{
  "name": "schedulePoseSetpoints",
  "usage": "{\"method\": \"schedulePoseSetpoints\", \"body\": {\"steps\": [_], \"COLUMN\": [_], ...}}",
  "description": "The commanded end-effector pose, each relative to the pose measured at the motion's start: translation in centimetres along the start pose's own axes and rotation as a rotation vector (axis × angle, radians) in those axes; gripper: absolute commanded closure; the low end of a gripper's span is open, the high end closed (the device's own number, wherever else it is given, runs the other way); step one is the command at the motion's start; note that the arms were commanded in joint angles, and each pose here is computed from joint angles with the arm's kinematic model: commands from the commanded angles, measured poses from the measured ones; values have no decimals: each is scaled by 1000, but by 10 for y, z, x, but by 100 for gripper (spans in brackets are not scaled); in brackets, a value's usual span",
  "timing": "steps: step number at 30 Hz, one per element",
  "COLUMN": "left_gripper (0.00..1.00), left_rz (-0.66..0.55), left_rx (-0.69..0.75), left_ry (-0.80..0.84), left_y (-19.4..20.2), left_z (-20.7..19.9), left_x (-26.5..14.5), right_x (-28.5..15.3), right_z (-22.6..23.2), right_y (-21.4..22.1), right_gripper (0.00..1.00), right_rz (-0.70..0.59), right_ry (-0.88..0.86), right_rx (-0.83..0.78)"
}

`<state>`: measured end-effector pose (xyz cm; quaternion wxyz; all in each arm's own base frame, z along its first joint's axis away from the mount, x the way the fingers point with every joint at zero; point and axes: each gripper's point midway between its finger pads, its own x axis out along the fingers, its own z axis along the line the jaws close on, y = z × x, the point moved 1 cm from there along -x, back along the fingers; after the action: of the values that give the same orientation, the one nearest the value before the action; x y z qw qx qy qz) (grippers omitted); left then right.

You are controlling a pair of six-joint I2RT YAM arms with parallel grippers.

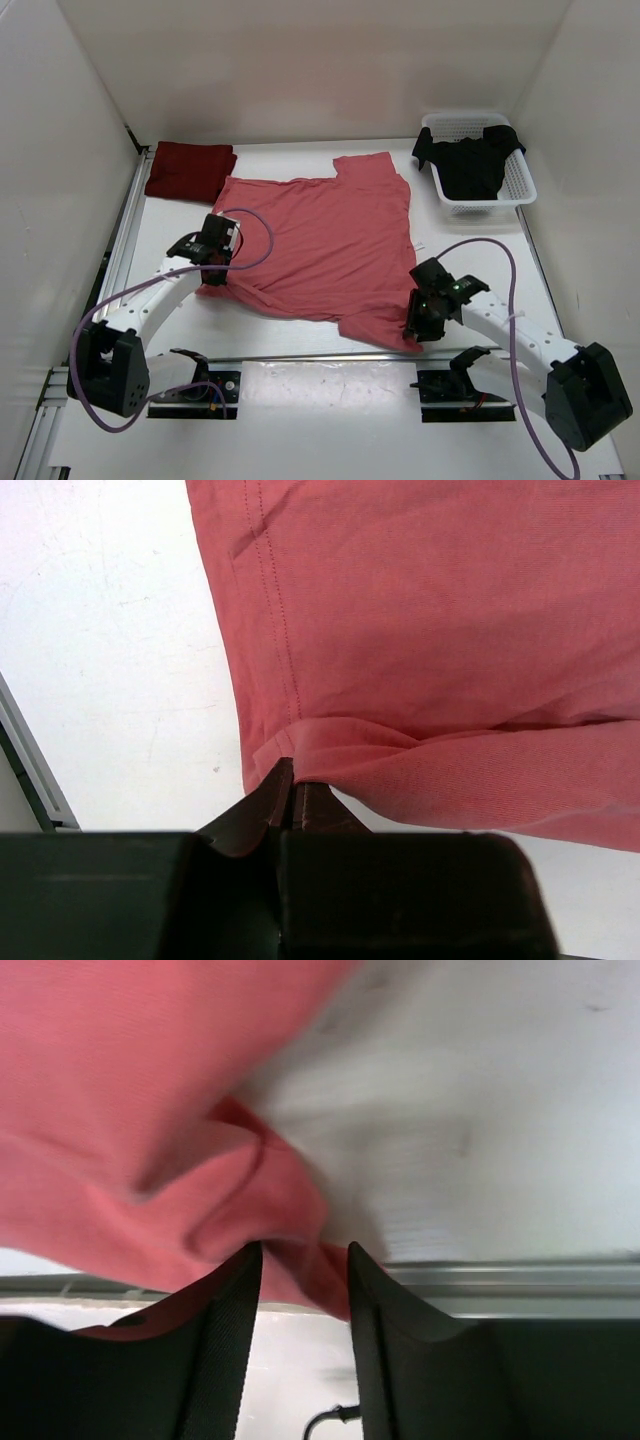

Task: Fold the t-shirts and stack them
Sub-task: Flatten out the tshirt

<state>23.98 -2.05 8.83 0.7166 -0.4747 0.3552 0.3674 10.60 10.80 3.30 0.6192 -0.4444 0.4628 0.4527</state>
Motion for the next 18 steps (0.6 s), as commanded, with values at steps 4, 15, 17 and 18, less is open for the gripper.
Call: {"method": "schedulePoseSetpoints", "body": {"steps": [4,15,17,18], "left_gripper": [90,90,90,90], "left_rz": [-30,-31,-26,-24], "left_rx": [-8,-9,-7,-6], "left_ry": [-30,-50,-63,-63], "left_y": [0,3,8,13], "left_z": [6,10,13,13], "left_x": [-5,-7,-9,-11], "right_x": [9,12,-4,-11], "right_z": [9,27,43,49], "right_y": [22,19,15,11], "right_gripper": [58,100,100,100], "right_rz": [43,65,49,31], "right_ry": [-113,-188,-251,-270], "right_rx": [-21,-36,-82,-105]}}
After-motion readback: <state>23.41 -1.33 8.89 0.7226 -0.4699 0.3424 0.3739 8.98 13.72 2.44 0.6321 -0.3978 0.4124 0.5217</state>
